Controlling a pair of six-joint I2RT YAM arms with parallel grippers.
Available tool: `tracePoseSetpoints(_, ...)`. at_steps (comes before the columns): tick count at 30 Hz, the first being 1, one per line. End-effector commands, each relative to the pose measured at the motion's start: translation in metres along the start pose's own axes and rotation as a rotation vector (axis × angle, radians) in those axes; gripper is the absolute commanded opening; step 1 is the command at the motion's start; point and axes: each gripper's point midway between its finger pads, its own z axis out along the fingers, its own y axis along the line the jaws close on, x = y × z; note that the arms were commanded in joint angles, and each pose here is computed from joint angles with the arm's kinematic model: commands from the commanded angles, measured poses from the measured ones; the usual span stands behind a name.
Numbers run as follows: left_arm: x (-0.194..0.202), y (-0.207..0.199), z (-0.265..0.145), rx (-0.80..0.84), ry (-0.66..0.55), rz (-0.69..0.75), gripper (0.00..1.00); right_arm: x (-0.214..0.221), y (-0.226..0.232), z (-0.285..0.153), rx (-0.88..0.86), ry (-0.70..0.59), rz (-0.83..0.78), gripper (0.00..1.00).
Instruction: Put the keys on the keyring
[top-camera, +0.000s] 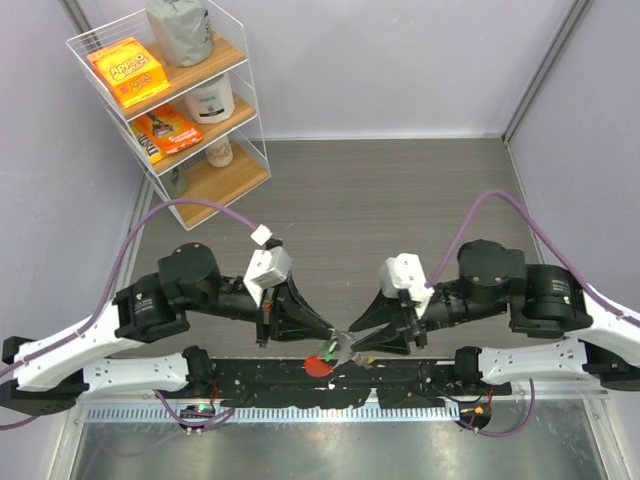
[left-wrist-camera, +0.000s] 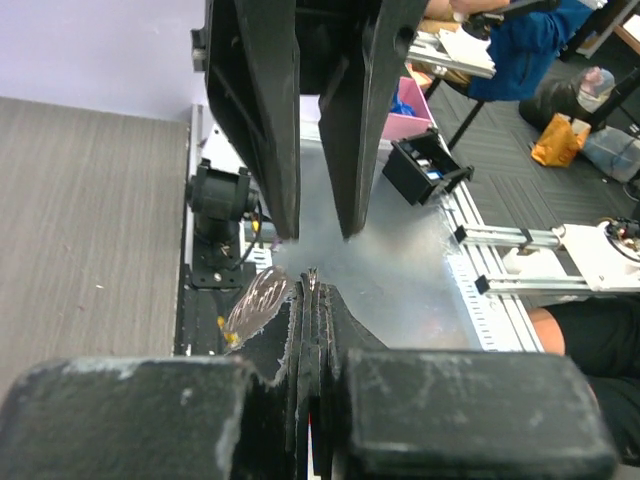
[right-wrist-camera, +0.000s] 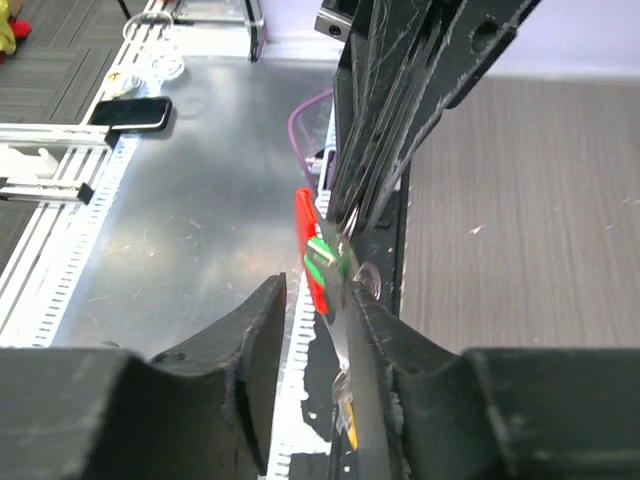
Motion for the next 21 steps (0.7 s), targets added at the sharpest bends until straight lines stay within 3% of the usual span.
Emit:
tracePoseSetpoints(1, -0.039, -0.01, -0.017, -0.008, -0.185, 0.13, 0.0, -0.034, -0.001, -0.024, 0.059, -0.175, -0.017, 0.4)
tracePoseSetpoints(5, -0.049, -0.017, -0.026, 0.015, -0.295, 0.182, 0.0, -0.044, -0.003, -0.039, 0.102, -0.263, 0.004, 0.48)
tracePoseSetpoints(13, -0.064, -0.026, -0.035, 0.05, -0.446, 0.235, 0.0, -0.055, -0.007, -0.025, 0.097, -0.3, 0.031, 0.46)
tracePoseSetpoints(17, -0.065, -0.016, -0.034, 0.001, -0.456, 0.232, 0.0, -0.055, -0.011, -0.02, 0.107, -0.3, 0.034, 0.46)
tracePoseSetpoints(21, -0.065, 0.013, -0.033, -0.15, -0.454, 0.203, 0.0, -0.045, -0.017, -0.018, 0.142, -0.29, 0.052, 0.47)
